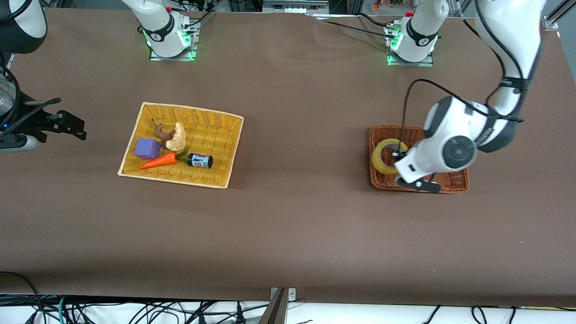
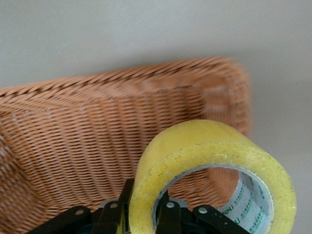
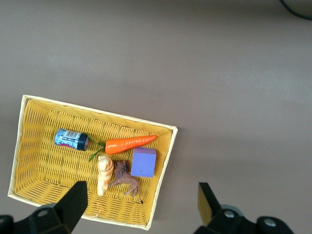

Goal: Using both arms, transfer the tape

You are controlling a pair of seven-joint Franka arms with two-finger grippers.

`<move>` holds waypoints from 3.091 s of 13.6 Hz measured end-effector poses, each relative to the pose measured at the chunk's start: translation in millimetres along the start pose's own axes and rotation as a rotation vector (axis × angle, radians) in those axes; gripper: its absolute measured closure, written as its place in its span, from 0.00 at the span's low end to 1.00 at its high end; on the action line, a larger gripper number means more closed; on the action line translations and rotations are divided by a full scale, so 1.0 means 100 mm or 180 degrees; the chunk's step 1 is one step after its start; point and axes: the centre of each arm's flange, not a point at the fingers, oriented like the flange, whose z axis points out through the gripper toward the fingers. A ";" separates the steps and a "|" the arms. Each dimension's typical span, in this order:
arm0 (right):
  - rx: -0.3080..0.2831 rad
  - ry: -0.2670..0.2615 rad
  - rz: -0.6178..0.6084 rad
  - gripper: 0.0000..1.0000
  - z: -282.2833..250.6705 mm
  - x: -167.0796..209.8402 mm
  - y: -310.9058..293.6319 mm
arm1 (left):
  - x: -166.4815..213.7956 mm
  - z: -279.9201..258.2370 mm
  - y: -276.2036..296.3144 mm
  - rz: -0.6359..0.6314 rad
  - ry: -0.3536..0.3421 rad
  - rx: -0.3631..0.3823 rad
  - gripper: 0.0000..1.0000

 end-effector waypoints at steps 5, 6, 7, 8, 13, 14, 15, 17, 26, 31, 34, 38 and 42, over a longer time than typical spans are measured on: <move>-0.0040 -0.0137 0.0005 0.00 -0.06 -0.08 0.03 | -0.06 0.76 -0.24 0.0227 0.0014 0.0157 0.72; -0.0041 -0.0171 0.0007 0.00 -0.08 -0.10 0.03 | -0.05 0.75 -0.25 0.0227 0.0024 0.0164 0.65; -0.0044 -0.0191 0.0009 0.00 -0.09 -0.11 0.04 | -0.04 0.67 -0.26 0.0220 0.0067 0.0173 0.55; -0.0050 -0.0200 0.0015 0.00 -0.09 -0.12 0.05 | -0.03 0.50 -0.27 0.0209 0.0135 0.0197 0.45; -0.0293 -0.0454 0.0047 0.00 -0.04 -0.22 0.20 | -0.43 -1.29 -0.09 -0.0024 0.0607 0.0197 0.00; -0.0301 -0.0465 0.0064 0.00 -0.04 -0.22 0.23 | -0.59 -1.67 -0.06 -0.0136 0.0691 0.0196 0.00; -0.0303 -0.0469 0.0087 0.00 -0.04 -0.23 0.28 | -0.72 -2.01 -0.06 -0.0297 0.0764 0.0200 0.00; -0.0305 -0.0473 0.0103 0.00 -0.03 -0.23 0.30 | -0.93 -2.56 -0.07 -0.0562 0.0872 0.0179 0.00; -0.0156 -0.0247 0.0097 0.00 -0.08 -0.15 0.24 | -1.17 -3.06 -0.20 -0.0598 0.1029 -0.0026 0.00; -0.0111 -0.0102 0.0090 0.00 -0.10 -0.08 0.21 | -1.36 -2.94 -0.28 -0.0608 0.1020 -0.0065 0.00; -0.0113 -0.0091 0.0112 0.00 -0.11 -0.09 0.25 | -1.49 -2.90 -0.30 -0.0615 0.1019 -0.0052 0.00; 0.0014 -0.0014 0.0295 0.00 -0.21 -0.07 0.19 | -1.52 -2.88 -0.30 -0.0617 0.1007 -0.0050 0.00; 0.0022 0.0041 0.0333 0.00 -0.29 -0.05 0.15 | -1.52 -2.89 -0.30 -0.0617 0.1006 -0.0049 0.00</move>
